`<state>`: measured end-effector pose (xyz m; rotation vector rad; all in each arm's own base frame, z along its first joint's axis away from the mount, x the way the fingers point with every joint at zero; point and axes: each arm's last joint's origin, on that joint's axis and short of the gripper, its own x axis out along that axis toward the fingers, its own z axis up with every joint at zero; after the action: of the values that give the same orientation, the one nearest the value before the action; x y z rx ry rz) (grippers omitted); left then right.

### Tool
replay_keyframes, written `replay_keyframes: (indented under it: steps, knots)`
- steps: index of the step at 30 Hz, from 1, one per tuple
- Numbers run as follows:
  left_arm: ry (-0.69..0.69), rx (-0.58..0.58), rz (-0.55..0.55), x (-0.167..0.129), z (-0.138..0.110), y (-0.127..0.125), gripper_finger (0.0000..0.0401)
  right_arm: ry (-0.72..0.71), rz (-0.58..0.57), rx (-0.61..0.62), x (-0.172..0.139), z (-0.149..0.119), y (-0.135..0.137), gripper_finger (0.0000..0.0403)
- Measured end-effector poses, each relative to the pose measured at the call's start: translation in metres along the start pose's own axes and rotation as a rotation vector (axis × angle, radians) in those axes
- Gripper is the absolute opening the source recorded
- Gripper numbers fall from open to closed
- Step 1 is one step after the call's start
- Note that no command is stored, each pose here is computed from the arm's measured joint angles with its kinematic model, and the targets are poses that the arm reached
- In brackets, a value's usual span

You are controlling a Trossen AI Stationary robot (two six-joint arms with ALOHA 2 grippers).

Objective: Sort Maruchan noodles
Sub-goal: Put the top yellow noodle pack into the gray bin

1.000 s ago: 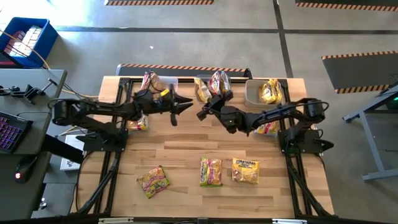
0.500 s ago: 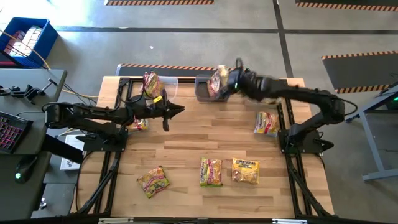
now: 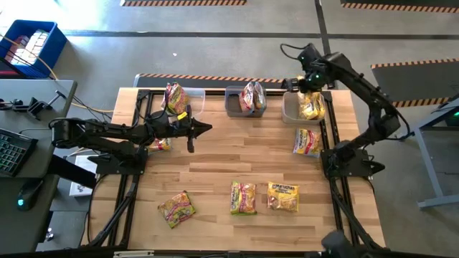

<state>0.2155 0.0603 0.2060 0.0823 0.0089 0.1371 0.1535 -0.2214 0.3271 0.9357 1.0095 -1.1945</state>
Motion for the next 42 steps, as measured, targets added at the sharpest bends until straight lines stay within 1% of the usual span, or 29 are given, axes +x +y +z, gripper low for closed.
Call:
replay_keyframes:
  steps: [3, 6, 13, 20, 25, 30, 35, 38, 42]
  knots:
    - [0.000, 0.000, 0.000, 0.000, 0.000, 0.000, 0.0009, 0.054, 0.009, 0.044, 0.014, 0.008, -0.012, 0.0083]
    - [0.000, -0.002, 0.000, 0.000, 0.000, 0.000, 0.0009, 0.119, 0.022, 0.057, 0.029, 0.013, -0.017, 0.0083]
    - [0.000, -0.004, 0.000, 0.000, 0.000, 0.000, 0.0009, 0.260, 0.005, 0.051, 0.067, 0.022, -0.010, 0.0082]
    - [0.002, -0.018, 0.000, 0.000, 0.000, 0.000, 0.0009, 0.331, -0.025, 0.036, 0.093, 0.026, -0.005, 0.0083]
    - [0.002, -0.011, 0.000, 0.000, 0.000, 0.000, 0.0009, 0.366, -0.018, 0.022, 0.098, 0.025, -0.004, 0.0090]
    - [0.002, -0.011, 0.000, 0.000, 0.000, 0.000, 0.0009, 0.368, 0.016, 0.027, 0.088, 0.022, -0.005, 0.0087]
    - [0.002, -0.010, 0.000, 0.000, 0.000, 0.000, 0.0009, 0.385, -0.004, 0.041, 0.086, 0.020, -0.007, 0.0087]
    - [0.002, -0.010, 0.000, 0.000, 0.000, 0.000, 0.0009, 0.362, -0.013, 0.047, 0.090, 0.023, -0.006, 0.0087]
    - [0.002, -0.018, 0.000, 0.000, 0.000, 0.000, 0.0009, 0.365, -0.017, 0.049, 0.097, 0.025, -0.004, 0.0087]
